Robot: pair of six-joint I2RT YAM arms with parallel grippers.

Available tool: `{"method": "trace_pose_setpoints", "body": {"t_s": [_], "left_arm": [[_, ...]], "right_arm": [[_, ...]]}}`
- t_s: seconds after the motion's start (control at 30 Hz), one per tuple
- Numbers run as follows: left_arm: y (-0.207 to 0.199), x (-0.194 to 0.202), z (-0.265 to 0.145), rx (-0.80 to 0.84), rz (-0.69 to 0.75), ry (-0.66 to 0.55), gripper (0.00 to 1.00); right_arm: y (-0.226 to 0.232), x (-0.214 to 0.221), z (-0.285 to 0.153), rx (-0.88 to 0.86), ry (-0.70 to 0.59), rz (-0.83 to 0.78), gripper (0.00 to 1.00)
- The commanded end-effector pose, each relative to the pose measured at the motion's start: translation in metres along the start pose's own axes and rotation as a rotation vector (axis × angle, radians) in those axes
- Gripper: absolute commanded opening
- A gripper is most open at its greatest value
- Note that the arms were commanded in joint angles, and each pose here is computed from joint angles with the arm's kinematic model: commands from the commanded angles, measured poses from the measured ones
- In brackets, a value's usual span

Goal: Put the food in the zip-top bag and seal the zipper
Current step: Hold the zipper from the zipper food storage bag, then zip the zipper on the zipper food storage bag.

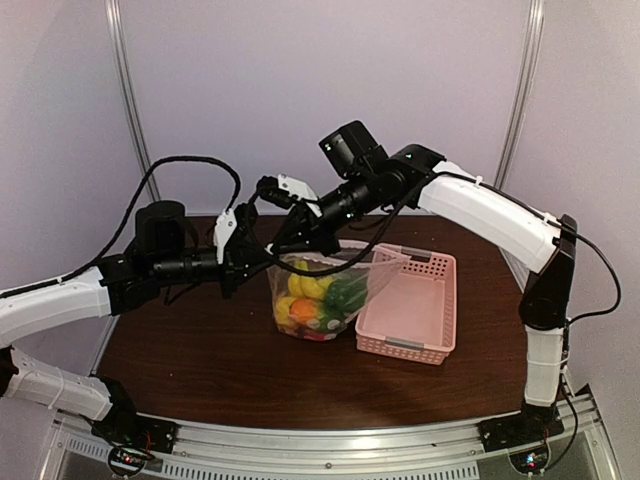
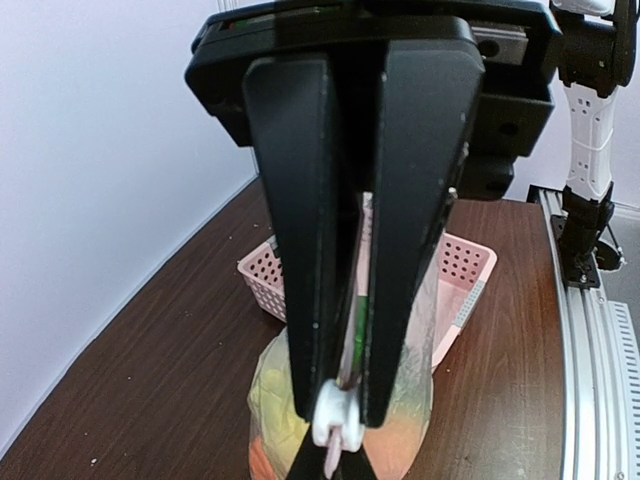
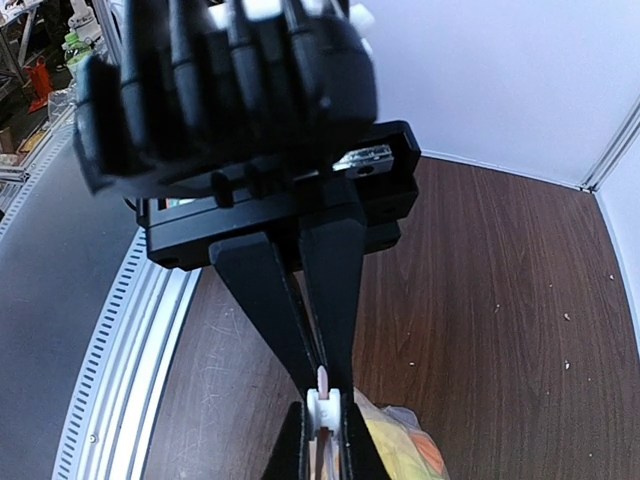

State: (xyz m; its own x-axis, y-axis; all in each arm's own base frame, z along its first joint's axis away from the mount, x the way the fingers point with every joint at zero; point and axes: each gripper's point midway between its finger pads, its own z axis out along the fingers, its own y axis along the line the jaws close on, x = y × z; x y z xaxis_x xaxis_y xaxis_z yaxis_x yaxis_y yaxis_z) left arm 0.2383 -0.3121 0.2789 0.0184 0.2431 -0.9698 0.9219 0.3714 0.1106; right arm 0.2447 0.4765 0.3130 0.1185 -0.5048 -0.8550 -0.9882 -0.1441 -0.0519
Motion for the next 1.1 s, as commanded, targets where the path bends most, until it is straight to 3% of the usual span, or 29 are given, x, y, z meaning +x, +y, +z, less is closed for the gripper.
{"method": "trace_pose_setpoints", "body": {"t_s": [0.0,0.4,1.07], "left_arm": [[0.007,-0.005,-0.003,-0.046,0.009,-0.035,0.00],[0.022,0.001,-0.010,-0.142,0.018,-0.027,0.00],[0.038,0.014,-0.011,-0.204,0.020,0.001,0.00]], "right_arm": [[-0.004,0.011,-0.024,0.035,0.061,0.026,0.00],[-0.028,0.046,-0.074,0.101,0.106,0.127,0.00],[-0.034,0.132,-0.146,0.168,0.290,0.234,0.00]]}}
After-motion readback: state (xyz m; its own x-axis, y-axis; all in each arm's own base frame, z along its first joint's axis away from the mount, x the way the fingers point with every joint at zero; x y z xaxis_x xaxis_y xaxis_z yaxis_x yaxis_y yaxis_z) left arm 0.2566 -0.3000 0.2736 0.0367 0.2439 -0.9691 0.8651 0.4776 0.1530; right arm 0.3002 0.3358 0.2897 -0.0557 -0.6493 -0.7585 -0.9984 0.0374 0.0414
